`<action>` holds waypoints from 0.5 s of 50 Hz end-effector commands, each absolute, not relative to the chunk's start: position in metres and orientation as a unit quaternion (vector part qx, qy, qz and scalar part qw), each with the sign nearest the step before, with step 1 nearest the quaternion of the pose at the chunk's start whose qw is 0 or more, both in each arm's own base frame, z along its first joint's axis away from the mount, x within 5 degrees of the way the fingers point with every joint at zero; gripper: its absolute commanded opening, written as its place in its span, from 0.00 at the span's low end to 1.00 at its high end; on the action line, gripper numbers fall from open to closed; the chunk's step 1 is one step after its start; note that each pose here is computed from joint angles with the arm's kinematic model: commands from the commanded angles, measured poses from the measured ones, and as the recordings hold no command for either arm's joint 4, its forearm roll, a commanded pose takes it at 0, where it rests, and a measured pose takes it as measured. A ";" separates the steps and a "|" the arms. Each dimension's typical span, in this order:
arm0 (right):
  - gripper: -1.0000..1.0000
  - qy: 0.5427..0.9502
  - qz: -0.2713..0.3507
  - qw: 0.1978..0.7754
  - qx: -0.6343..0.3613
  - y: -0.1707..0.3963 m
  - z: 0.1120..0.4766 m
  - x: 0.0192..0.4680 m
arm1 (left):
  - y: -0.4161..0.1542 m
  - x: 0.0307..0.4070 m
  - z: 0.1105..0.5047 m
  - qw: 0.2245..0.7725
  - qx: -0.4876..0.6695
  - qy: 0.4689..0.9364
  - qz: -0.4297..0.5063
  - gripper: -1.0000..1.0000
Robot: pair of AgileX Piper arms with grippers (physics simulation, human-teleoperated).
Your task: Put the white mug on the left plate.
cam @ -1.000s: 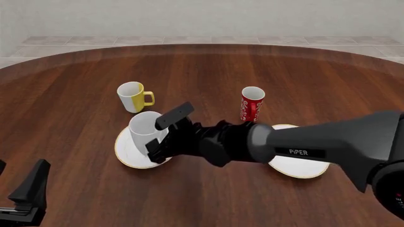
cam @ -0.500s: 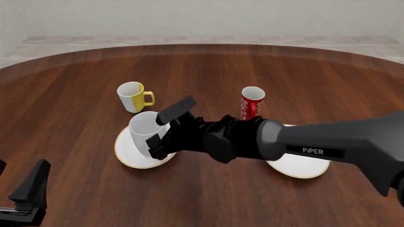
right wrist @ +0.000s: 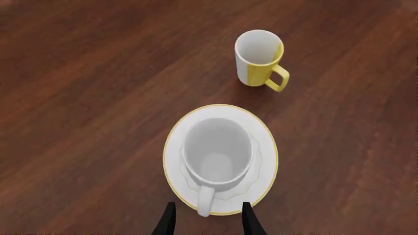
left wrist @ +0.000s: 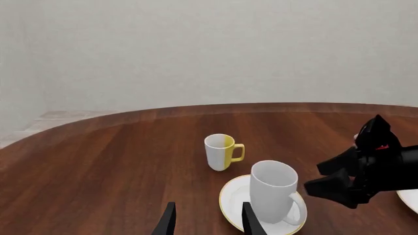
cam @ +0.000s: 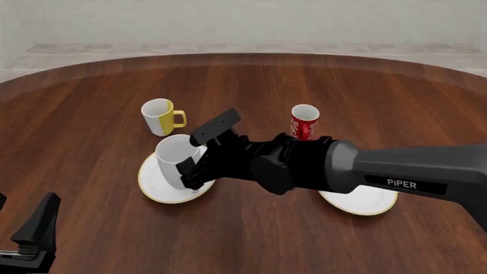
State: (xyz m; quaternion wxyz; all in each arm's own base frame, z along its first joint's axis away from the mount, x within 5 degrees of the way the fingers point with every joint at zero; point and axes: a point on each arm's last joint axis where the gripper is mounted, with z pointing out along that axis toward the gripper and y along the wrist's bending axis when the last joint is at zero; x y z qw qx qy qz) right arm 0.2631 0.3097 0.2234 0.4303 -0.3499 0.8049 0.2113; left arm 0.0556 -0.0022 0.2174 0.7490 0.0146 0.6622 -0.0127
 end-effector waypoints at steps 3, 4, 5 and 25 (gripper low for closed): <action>1.00 0.802 0.213 0.434 -0.351 0.306 0.229 0.258 | -0.002 0.055 0.218 0.750 0.016 0.661 -0.011 1.00; 1.00 0.802 0.213 0.434 -0.352 0.306 0.229 0.258 | -0.002 0.055 0.218 0.751 0.016 0.660 -0.011 1.00; 1.00 0.802 0.213 0.434 -0.351 0.305 0.229 0.258 | -0.002 0.055 0.219 0.751 0.016 0.660 -0.010 1.00; 1.00 0.801 0.214 0.435 -0.351 0.301 0.229 0.254 | -0.002 0.055 0.218 0.751 0.020 0.660 -0.009 1.00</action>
